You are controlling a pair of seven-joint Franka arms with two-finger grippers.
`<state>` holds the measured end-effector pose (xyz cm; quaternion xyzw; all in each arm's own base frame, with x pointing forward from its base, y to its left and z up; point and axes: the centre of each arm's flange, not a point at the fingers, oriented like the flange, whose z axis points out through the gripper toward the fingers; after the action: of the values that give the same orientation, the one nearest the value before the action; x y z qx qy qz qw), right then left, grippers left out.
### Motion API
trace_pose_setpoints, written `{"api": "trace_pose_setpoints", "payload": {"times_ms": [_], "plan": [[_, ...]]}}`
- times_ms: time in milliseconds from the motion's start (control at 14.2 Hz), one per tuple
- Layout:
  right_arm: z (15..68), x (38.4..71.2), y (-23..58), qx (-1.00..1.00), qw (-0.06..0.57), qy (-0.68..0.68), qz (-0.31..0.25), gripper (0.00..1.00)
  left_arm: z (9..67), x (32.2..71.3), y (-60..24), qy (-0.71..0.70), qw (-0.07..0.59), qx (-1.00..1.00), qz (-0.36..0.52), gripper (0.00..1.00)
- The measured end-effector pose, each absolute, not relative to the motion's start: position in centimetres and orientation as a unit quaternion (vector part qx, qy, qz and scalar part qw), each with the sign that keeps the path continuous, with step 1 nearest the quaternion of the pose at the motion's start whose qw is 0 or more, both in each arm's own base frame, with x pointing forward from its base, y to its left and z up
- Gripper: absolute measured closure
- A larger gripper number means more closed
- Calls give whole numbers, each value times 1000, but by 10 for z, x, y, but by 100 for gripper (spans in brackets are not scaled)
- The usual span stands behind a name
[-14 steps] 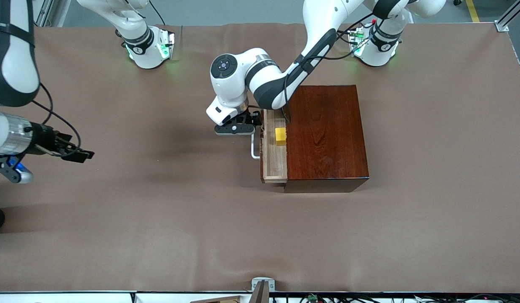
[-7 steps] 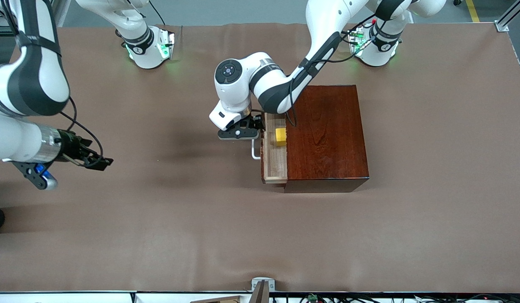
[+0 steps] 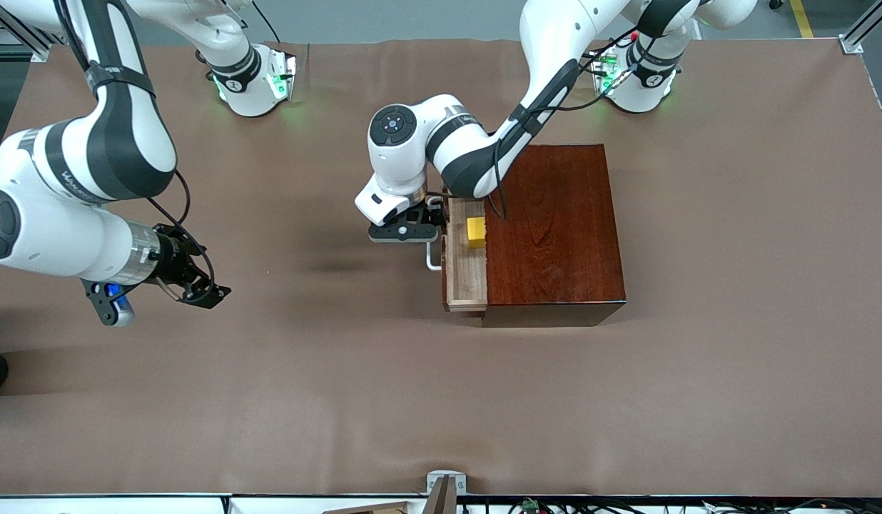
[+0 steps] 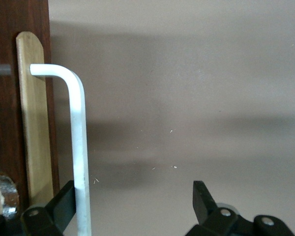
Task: Open drawer, take yellow block, close drawer
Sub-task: 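Pull the drawer open with the left gripper while the right gripper approaches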
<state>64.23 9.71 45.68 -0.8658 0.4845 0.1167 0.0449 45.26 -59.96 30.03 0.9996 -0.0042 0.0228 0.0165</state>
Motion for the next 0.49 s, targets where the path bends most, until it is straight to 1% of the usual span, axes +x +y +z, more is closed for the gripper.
{"api": "trace_pose_setpoints", "payload": {"times_ms": [141,353,494], "plan": [[457,646,67,-849,61,510,124,0,302,448,-607,-8,33,999,28,0],[456,649,21,-831,67,538,125,0,303,443,-613,-15,42,998,33,0],[455,649,8,-826,67,545,127,0,304,441,-617,-19,50,998,38,0]]}}
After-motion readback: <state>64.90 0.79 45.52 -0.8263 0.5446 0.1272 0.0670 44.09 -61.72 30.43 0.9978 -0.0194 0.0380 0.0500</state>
